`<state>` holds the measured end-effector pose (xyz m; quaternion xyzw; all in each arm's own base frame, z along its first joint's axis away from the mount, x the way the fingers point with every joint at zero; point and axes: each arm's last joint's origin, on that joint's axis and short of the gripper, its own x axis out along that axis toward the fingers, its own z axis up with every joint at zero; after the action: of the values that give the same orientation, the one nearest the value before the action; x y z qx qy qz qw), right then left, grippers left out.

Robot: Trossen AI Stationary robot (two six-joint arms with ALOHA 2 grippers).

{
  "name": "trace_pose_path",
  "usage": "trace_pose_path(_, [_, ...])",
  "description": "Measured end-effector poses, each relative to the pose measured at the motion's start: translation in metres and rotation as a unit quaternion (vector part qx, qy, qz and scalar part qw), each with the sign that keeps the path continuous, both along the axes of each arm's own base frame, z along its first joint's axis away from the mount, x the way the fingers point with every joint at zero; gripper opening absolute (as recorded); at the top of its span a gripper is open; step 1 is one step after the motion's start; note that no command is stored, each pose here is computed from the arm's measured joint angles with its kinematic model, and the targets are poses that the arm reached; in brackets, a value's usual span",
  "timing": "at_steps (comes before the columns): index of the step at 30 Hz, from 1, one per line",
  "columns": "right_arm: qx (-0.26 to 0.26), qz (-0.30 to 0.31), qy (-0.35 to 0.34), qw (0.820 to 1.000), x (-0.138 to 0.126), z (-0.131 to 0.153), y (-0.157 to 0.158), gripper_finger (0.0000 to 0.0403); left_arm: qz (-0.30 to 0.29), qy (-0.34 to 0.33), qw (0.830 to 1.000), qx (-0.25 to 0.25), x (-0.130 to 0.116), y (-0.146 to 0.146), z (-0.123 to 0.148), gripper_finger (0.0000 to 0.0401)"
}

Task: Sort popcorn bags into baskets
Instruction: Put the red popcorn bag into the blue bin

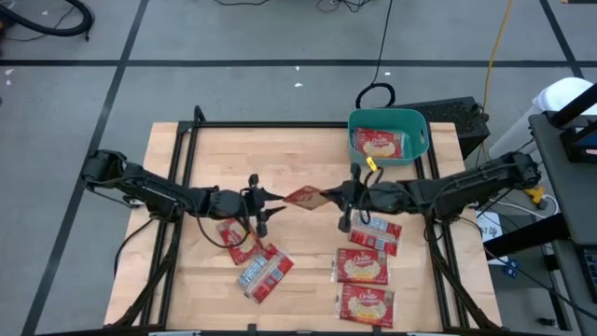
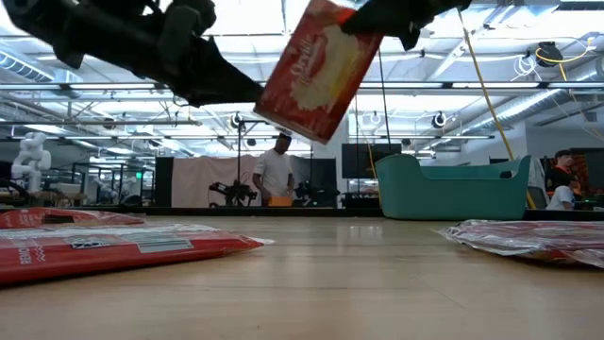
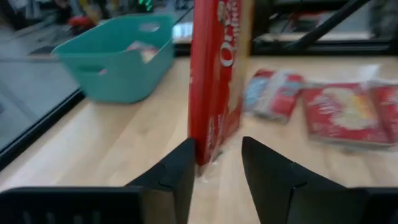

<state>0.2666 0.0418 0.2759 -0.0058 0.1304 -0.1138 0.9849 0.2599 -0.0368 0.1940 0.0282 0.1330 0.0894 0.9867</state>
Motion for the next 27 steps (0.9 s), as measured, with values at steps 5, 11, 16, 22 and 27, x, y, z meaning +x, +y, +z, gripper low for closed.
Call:
trace_pose_path(5, [0.000,0.010,-0.082,0.997,-0.006,-0.014,0.004,0.0000,-0.007,-0.028,1.000,-0.003,-0.003,0.000,-0.001,0.0199])
trace_pose_path(11, [0.002,-0.003,-0.148,0.989,-0.018,-0.032,0.000,0.0000,-0.006,-0.042,0.999,-0.014,-0.003,0.000,0.001,0.0269])
trace_pose_path(16, [-0.002,-0.003,-0.188,0.982,-0.027,-0.040,-0.002,0.0000,0.001,-0.073,0.997,-0.021,-0.001,0.003,0.007,0.0284])
trace_pose_path(22, [-0.018,-0.005,-0.192,0.981,-0.031,-0.044,-0.004,0.0000,0.004,-0.104,0.994,-0.029,0.004,0.018,0.009,0.0267])
trace_pose_path(27, [-0.031,-0.007,-0.190,0.981,-0.030,-0.044,-0.006,0.0000,0.024,-0.108,0.994,-0.023,0.010,0.036,0.002,0.0250])
